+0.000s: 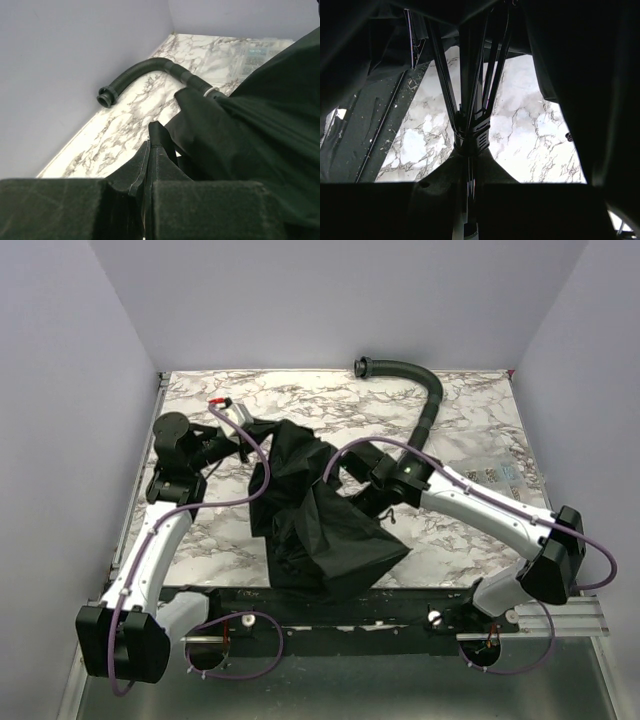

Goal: Put away the umbrella

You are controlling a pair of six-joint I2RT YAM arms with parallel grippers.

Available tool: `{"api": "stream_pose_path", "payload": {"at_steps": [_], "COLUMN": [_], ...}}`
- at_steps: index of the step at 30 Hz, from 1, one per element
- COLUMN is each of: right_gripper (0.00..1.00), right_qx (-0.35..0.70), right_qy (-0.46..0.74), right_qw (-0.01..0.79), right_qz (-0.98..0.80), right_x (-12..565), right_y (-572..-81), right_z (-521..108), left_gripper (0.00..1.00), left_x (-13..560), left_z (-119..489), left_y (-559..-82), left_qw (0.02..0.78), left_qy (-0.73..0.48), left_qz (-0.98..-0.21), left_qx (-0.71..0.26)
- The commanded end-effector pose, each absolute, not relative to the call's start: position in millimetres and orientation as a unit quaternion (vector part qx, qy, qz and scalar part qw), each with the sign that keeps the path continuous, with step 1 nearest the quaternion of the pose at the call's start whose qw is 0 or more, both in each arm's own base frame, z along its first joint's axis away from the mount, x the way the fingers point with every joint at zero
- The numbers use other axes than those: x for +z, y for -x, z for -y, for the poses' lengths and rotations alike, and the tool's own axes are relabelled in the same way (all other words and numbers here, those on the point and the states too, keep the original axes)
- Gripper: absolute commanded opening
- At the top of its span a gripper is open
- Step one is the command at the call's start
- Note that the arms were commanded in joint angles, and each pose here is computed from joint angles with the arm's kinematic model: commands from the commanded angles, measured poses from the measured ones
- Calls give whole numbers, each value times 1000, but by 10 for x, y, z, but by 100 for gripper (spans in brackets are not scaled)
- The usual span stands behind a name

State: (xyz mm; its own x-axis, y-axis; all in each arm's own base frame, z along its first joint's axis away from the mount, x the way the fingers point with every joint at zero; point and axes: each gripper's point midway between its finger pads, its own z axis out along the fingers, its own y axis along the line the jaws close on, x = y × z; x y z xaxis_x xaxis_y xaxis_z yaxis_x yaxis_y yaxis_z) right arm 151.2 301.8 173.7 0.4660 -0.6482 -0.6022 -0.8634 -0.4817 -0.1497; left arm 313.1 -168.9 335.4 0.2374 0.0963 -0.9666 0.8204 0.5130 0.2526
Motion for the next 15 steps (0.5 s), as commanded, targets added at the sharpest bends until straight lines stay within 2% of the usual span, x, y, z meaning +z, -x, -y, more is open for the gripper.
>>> {"api": "stream_pose_path", "payload": {"at_steps": [1,11,15], "right_gripper": [0,0,0], "right_qx": [215,227,238], "right_qy": [826,805,780], "right_qw": [213,151,151], "right_qz": [-475,-527,-558], "right_x": [1639,1355,1336], "right_y": [-1493,-1446,-1618], "right_z": [-3089,-3215,-3248], "left_gripper": [0,0,0], "left_x": [3340,3449,3405], "left_z": [1770,1834,1906], "left_y": [-3071,-3094,-3113], "left_qw": [674,682,669], "left_qy": [-422,-433,-443], "left_qz": [-540,-518,-516], "left_qx": [-273,-280,-299]}}
